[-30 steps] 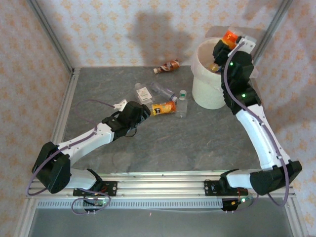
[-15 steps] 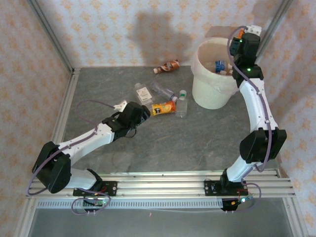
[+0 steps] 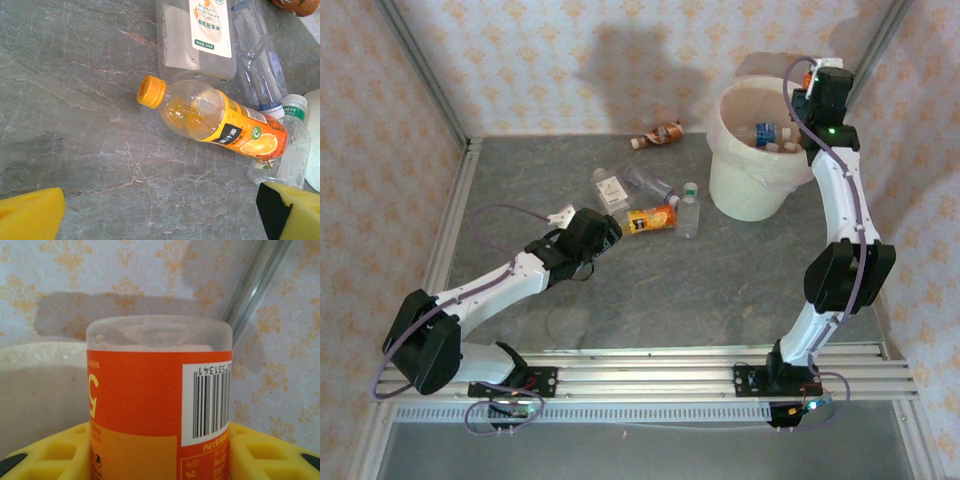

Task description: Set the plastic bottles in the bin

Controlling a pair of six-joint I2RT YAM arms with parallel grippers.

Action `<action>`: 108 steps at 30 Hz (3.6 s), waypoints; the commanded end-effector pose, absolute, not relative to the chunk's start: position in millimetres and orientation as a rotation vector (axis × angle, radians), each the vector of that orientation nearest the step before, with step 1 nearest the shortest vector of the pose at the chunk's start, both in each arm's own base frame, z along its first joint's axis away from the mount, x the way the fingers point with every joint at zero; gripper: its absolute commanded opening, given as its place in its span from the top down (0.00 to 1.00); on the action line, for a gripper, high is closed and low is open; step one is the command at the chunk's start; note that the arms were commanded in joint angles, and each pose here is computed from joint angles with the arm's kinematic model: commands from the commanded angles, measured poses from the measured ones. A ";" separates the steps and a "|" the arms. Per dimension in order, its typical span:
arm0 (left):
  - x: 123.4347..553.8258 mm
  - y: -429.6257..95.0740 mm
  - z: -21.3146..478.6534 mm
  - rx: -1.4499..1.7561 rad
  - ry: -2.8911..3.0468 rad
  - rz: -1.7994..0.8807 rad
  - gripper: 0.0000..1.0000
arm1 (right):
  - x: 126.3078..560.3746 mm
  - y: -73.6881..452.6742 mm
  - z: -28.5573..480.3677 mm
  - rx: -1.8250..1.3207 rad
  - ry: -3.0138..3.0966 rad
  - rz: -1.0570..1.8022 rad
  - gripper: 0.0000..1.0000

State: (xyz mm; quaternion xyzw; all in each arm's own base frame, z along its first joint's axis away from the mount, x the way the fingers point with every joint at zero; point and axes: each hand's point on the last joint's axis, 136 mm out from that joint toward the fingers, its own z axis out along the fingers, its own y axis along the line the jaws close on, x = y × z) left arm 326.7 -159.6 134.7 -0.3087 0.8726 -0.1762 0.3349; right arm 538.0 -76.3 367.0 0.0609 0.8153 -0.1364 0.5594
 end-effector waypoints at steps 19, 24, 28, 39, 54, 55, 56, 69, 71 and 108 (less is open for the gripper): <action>322.3 -147.6 132.8 -0.829 2.272 -0.412 0.00 | 522.0 -105.6 368.0 0.356 1.892 -0.417 0.28; 325.5 -150.7 131.0 -0.837 2.274 -0.419 0.00 | 518.1 -105.3 376.1 0.356 1.858 -0.413 0.22; 329.7 -154.6 129.4 -0.839 2.282 -0.418 0.00 | 510.2 -103.7 387.6 0.377 1.834 -0.385 0.18; 348.5 -170.2 121.7 -0.895 2.311 -0.514 0.00 | 455.8 -66.0 434.9 0.417 1.709 -0.046 0.08; 357.8 -170.5 117.8 -0.972 2.276 -0.569 0.00 | 403.1 118.6 391.8 -0.126 1.823 0.299 0.01; 356.4 -168.9 116.5 -0.980 2.274 -0.566 0.00 | 401.4 129.6 379.0 -0.166 1.856 0.295 0.01; 355.2 -167.2 116.4 -0.986 2.268 -0.565 0.00 | 400.4 138.9 366.8 -0.190 1.886 0.296 0.01; 344.3 -150.7 110.6 -1.033 2.244 -0.532 0.00 | 391.6 173.2 214.1 -0.337 2.304 0.067 0.01; 344.8 -151.5 110.5 -1.031 2.247 -0.533 0.00 | 394.5 171.0 187.0 -0.299 2.376 0.011 0.01; 342.9 -149.7 102.3 -1.029 2.281 -0.504 0.00 | 360.8 155.2 64.1 0.021 2.719 0.010 0.38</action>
